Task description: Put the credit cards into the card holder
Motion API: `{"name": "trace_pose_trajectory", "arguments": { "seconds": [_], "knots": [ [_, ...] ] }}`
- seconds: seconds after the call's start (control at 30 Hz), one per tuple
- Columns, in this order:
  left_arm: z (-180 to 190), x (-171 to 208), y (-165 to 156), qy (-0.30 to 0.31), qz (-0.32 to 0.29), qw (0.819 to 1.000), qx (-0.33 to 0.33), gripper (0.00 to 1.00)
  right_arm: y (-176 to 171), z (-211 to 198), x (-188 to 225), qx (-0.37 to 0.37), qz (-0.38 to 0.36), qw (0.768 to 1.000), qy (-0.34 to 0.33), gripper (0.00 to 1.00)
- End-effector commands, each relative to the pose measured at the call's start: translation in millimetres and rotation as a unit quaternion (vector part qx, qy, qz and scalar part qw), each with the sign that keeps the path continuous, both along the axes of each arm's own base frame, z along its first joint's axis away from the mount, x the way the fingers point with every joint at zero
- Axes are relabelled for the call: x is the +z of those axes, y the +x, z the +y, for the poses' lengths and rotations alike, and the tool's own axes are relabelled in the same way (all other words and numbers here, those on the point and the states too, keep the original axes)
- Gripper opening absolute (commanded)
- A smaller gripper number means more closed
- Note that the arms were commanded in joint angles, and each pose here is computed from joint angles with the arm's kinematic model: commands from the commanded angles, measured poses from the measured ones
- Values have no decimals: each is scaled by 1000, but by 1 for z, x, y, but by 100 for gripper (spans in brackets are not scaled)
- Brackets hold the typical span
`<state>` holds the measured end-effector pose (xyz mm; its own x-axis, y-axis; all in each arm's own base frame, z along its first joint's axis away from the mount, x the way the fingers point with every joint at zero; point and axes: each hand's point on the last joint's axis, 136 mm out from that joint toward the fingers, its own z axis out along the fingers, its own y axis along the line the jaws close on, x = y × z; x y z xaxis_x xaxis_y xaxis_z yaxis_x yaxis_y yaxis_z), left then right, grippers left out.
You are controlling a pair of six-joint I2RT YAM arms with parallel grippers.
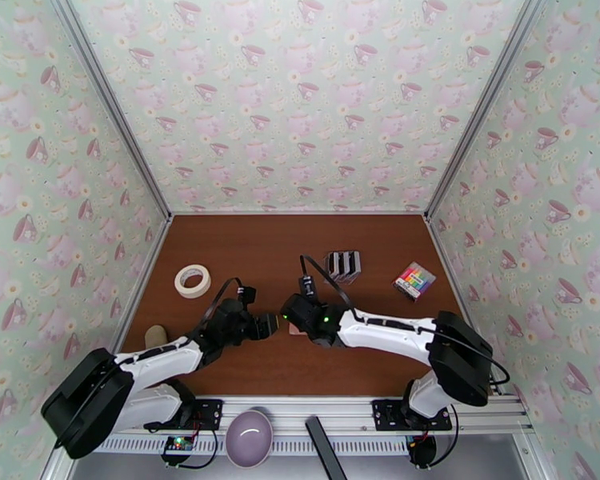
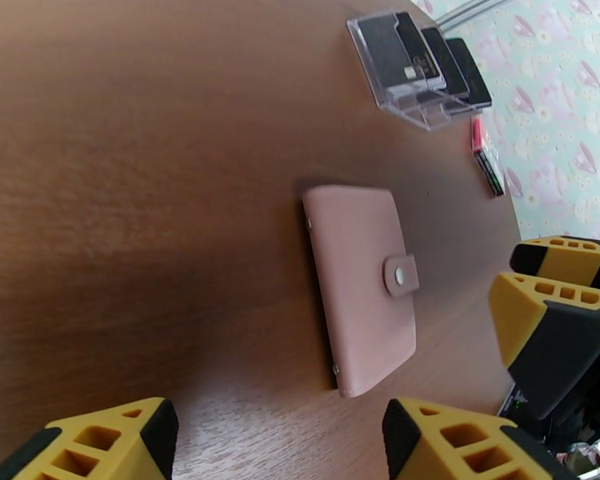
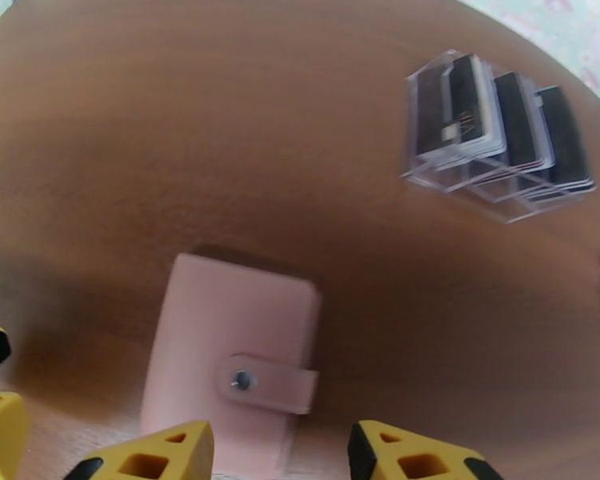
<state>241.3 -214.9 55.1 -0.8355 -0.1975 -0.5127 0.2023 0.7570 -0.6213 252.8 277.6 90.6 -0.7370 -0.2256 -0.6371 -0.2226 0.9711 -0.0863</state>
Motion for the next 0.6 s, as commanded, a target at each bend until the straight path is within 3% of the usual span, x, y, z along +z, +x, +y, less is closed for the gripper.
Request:
{"name": "trace_pose_trajectory", "arguments": {
  "seconds": [0.0,0.3,0.57],
  "knots": [
    [-9,-2,-7,-29,11,999,-17,70,-6,13,-10,-5,36,999,7,46],
    [-12,-14,-14,-33,32,999,-20,68,-8,19,-30,-11,69,997,-15,38],
    [-14,-22,-16,-27,37,999,-20,68,-3,26,-39,-13,71,997,-24,37]
  ]
}}
